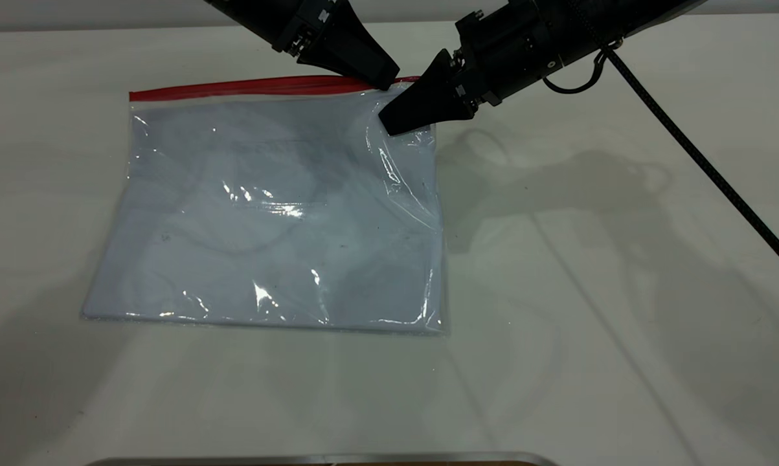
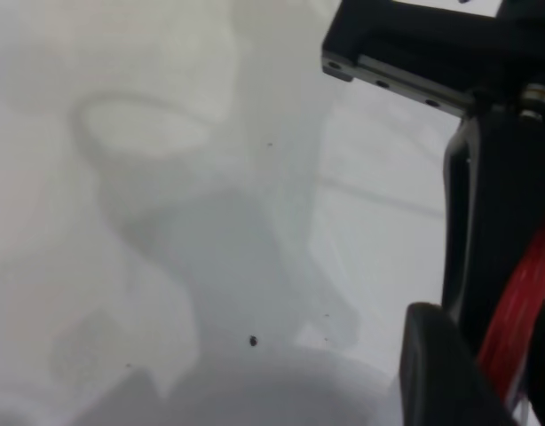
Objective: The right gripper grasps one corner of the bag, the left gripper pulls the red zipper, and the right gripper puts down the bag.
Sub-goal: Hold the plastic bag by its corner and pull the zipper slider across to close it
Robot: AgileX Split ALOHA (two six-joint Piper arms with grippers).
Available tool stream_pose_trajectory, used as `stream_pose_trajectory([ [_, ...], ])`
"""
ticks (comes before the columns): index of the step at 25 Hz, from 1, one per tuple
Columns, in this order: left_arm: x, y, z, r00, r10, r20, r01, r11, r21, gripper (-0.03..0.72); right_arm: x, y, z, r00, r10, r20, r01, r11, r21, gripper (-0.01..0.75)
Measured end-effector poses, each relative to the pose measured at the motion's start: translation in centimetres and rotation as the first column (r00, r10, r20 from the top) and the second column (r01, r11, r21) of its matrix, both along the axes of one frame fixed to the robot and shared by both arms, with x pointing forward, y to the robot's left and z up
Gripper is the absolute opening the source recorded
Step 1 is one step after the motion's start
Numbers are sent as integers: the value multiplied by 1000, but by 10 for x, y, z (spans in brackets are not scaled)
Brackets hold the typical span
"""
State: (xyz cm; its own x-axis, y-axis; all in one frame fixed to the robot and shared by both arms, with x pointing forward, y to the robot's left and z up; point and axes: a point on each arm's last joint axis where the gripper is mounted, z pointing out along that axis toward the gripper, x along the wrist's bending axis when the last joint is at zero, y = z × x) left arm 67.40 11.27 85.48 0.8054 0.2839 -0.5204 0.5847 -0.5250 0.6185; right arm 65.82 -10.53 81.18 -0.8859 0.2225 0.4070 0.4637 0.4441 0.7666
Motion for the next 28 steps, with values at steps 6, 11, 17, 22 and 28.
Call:
stream_pose_trajectory([
  [6,1,1,0,1000,8,0,-8,1000,2,473,-1,0,1,1000,4,-4,-4,1000,7,55],
  [11,1,0,1,1000,3,-1,-3,1000,0,482,0,0,1,1000,3,-5,-3,1000,11,56],
  [17,0,0,3,1000,-19,-7,19,1000,-7,333,0,0,1,1000,3,-3,-3,1000,10,56],
  [22,0,0,4,999,-36,0,36,999,0,188,1,-1,1,1000,-3,-3,3,1000,10,58],
  [28,0,0,4,999,-34,0,34,999,-2,150,3,-7,1,1000,-17,-3,17,1000,13,61],
])
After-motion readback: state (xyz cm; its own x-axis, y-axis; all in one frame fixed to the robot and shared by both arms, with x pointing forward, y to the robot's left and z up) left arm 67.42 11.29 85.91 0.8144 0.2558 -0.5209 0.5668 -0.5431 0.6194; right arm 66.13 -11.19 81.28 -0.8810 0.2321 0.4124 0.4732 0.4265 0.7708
